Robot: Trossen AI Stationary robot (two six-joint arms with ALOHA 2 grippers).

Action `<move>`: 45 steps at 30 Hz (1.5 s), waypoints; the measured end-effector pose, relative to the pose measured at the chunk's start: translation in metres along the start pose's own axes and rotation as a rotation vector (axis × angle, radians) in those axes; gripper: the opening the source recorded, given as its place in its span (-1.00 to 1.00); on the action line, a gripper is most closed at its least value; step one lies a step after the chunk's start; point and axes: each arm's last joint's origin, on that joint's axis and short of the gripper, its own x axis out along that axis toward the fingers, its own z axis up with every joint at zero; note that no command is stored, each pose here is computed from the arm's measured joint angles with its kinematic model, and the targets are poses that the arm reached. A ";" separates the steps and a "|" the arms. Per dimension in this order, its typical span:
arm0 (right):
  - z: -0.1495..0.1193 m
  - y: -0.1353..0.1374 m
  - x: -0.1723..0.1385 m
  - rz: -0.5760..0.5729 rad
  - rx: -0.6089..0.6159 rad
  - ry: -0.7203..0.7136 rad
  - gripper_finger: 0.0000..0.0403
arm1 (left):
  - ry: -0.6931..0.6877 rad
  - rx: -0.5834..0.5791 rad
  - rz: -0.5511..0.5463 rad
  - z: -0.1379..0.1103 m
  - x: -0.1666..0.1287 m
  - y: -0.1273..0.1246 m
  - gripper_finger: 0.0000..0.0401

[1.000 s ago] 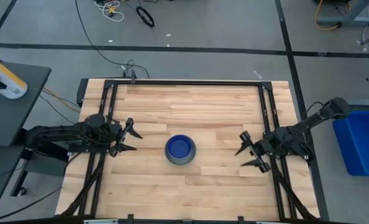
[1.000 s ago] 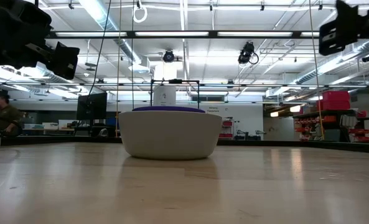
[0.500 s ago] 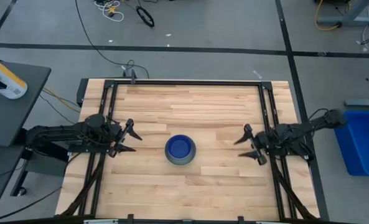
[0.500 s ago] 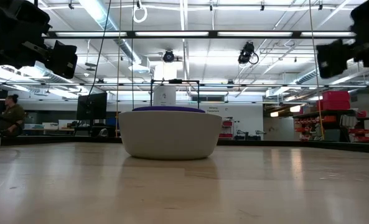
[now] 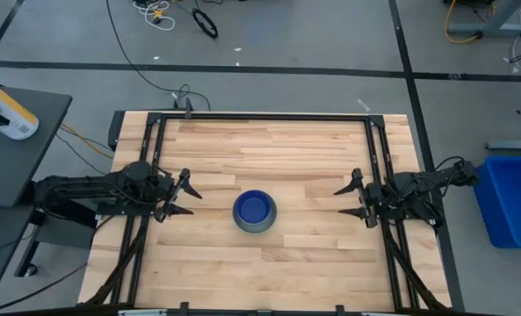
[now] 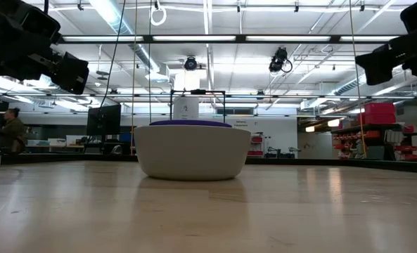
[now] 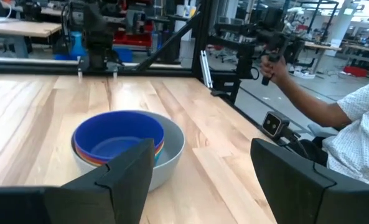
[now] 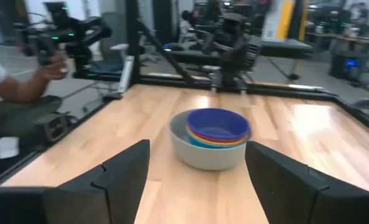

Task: Nest bowls inside each other
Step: Return to Home Position

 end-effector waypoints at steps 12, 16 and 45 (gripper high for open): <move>-0.006 0.000 0.007 0.024 -0.026 -0.091 0.24 | 0.004 -0.006 0.001 0.000 0.000 0.000 0.37; -0.006 -0.001 0.007 0.019 -0.038 -0.091 0.19 | 0.004 -0.007 0.001 0.000 0.000 0.000 0.36; -0.009 -0.024 0.007 -0.191 -0.069 -0.049 -0.06 | -0.041 0.055 0.172 0.004 0.000 0.005 0.37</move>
